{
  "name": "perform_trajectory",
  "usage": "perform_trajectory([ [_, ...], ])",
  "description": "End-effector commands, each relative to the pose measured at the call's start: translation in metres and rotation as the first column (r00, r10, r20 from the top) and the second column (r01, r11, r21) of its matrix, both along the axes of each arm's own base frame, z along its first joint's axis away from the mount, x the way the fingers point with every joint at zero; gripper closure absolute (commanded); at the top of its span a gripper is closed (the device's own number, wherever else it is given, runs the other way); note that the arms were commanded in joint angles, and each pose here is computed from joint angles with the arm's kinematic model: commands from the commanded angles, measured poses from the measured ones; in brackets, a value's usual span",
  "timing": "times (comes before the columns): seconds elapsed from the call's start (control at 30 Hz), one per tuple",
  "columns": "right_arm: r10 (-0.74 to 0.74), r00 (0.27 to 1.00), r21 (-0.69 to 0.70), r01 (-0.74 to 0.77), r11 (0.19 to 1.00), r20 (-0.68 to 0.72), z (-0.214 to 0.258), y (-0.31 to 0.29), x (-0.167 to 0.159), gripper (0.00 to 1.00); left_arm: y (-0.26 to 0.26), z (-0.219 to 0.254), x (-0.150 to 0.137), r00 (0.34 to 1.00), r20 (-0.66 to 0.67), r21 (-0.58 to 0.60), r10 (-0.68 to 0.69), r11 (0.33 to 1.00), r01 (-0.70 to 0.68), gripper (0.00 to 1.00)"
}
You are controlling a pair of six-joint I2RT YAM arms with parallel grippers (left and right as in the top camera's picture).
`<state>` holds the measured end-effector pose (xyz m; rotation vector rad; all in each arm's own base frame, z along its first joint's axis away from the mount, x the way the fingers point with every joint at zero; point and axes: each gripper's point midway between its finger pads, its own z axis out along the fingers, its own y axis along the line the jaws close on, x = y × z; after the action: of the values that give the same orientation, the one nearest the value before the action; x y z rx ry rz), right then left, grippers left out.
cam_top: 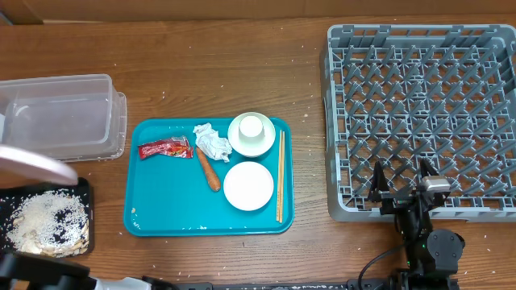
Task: Sort waste into correct bins and load items into the dishwasher
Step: 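Carry the emptied plate back and set it on the teal tray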
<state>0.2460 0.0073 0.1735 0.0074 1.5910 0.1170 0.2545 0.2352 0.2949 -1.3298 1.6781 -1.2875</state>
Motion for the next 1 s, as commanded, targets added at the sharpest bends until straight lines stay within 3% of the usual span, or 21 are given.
perform_trajectory([
  [0.0,-0.005,1.000,0.004,0.005,1.000,0.004,-0.002,-0.001,0.000,0.00,-0.039,0.026,0.017,0.992,0.049,0.108,-0.115,0.988,0.109,0.96],
  [0.13,-0.005,1.000,0.004,0.005,1.000,0.004,-0.002,-0.001,0.000,0.00,-0.082,0.010,0.031,0.965,-0.099,0.174,-0.244,0.950,0.259,0.96],
  [0.23,-0.005,1.000,0.004,0.005,1.000,0.004,-0.002,-0.001,0.000,0.00,-0.112,-0.014,0.036,0.905,-0.270,0.225,-0.328,0.893,0.391,0.96],
  [0.33,-0.005,1.000,0.004,0.005,1.000,0.004,-0.002,-0.001,0.000,0.00,-0.141,-0.041,0.035,0.799,-0.467,0.239,-0.379,0.816,0.527,0.96],
  [0.5,-0.006,1.000,0.004,0.006,1.000,0.004,-0.002,-0.001,0.000,0.00,-0.186,-0.068,0.031,0.616,-0.681,0.265,-0.396,0.651,0.711,0.96],
  [0.67,-0.006,1.000,0.004,0.006,1.000,0.004,-0.002,-0.001,0.000,0.00,-0.222,-0.077,0.032,0.527,-0.768,0.286,-0.364,0.541,0.791,0.96],
  [0.8,-0.006,1.000,0.004,0.006,1.000,0.004,-0.002,-0.001,0.000,0.00,-0.230,-0.085,0.030,0.479,-0.845,0.339,-0.239,0.455,0.824,0.96],
  [0.97,-0.005,1.000,0.004,0.005,1.000,0.004,-0.002,-0.001,0.000,0.00,-0.251,-0.101,0.024,0.433,-0.875,0.325,-0.216,0.400,0.857,0.96],
])
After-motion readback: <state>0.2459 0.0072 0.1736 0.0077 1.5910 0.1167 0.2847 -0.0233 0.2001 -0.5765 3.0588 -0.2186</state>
